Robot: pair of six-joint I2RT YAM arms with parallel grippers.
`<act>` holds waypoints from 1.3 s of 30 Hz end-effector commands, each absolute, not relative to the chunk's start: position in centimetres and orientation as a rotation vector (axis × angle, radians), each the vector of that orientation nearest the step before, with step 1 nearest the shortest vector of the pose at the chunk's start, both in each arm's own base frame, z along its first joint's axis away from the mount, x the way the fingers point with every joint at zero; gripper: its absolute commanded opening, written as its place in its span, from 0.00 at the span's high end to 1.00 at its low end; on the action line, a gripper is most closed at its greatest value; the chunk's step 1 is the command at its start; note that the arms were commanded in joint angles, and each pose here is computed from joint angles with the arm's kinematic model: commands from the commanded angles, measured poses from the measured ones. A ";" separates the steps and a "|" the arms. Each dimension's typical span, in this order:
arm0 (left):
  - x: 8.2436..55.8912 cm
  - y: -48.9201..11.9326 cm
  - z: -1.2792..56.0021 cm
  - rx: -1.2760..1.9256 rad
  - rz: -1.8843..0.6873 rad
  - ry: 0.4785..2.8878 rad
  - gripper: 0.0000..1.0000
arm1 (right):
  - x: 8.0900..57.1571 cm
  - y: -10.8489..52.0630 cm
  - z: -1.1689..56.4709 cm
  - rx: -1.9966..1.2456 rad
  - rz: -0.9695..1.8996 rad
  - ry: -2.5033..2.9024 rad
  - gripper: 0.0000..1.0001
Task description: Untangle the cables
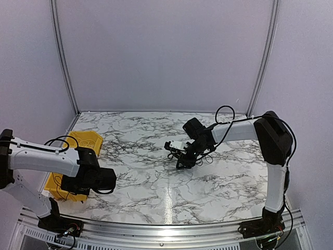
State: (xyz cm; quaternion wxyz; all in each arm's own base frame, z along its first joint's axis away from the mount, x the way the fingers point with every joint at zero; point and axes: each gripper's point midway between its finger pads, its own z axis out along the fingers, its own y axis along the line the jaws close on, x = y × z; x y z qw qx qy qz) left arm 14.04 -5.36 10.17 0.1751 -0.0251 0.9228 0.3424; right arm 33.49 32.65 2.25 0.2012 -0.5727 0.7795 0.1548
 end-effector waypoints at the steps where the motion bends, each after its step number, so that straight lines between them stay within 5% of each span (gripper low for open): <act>1: 16.2 -5.3 11.2 -0.108 0.986 2.542 1.00 | 32.3 33.4 1.4 -1.654 0.469 2.189 0.49; 8: 19.7 -5.7 14.7 -0.130 0.943 2.450 1.00 | 32.2 33.4 1.5 -1.653 0.476 2.192 0.48; 17: 21.1 -8.5 23.1 -0.231 0.488 2.342 1.00 | 32.0 33.6 1.1 -1.662 0.476 2.195 0.49; 28: 17.1 -9.1 20.7 -0.267 0.287 2.497 1.00 | 31.4 33.9 -0.3 -1.701 0.475 2.209 0.49; 39: 17.4 -3.8 17.2 -0.383 0.580 2.376 1.00 | 30.9 34.3 -0.6 -1.719 0.499 2.209 0.49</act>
